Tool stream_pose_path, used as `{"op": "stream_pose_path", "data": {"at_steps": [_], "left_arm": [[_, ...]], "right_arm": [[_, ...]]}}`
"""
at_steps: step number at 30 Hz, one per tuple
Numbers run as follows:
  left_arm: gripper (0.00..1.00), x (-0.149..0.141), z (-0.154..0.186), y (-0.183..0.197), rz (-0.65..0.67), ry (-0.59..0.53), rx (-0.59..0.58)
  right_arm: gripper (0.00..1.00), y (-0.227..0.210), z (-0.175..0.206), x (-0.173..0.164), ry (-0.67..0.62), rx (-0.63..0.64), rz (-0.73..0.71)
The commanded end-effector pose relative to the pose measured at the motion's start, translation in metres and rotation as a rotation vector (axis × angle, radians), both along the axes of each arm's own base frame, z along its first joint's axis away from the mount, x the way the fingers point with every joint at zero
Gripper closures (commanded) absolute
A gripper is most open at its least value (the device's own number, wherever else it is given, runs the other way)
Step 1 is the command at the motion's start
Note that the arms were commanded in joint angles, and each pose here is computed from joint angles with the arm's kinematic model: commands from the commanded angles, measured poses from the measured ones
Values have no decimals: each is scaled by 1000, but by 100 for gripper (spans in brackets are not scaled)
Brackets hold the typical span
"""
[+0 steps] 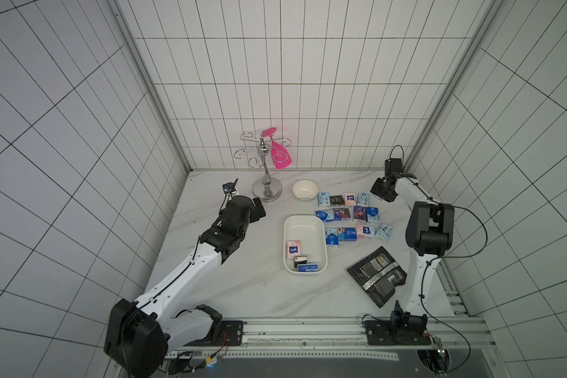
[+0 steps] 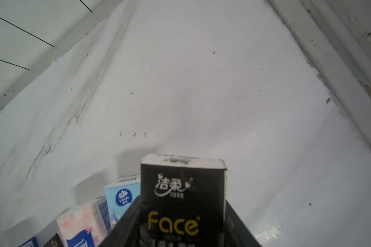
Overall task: Take the pocket tissues out of the storage box
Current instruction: Place the pocket tissues at the center of the board.
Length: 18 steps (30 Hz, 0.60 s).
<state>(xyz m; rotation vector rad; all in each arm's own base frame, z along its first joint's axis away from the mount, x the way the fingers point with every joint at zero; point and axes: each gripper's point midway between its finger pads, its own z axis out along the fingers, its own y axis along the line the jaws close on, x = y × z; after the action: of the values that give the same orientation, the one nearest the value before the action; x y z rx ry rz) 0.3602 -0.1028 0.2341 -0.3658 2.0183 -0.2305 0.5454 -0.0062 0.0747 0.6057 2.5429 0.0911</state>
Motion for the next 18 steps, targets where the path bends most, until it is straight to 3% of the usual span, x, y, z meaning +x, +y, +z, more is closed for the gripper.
{"op": "stream_pose_path", "data": {"at_steps": [1, 12, 18], "left_arm": [[1, 2, 6, -2, -7, -15, 15], [1, 2, 7, 0, -2, -16, 18], [2, 2, 7, 0, -3, -17, 16]], "right_arm": [[48, -2, -12, -4, 56, 9, -1], [45, -1, -42, -13, 123, 10, -1], [38, -3, -32, -14, 106, -1, -2]]}}
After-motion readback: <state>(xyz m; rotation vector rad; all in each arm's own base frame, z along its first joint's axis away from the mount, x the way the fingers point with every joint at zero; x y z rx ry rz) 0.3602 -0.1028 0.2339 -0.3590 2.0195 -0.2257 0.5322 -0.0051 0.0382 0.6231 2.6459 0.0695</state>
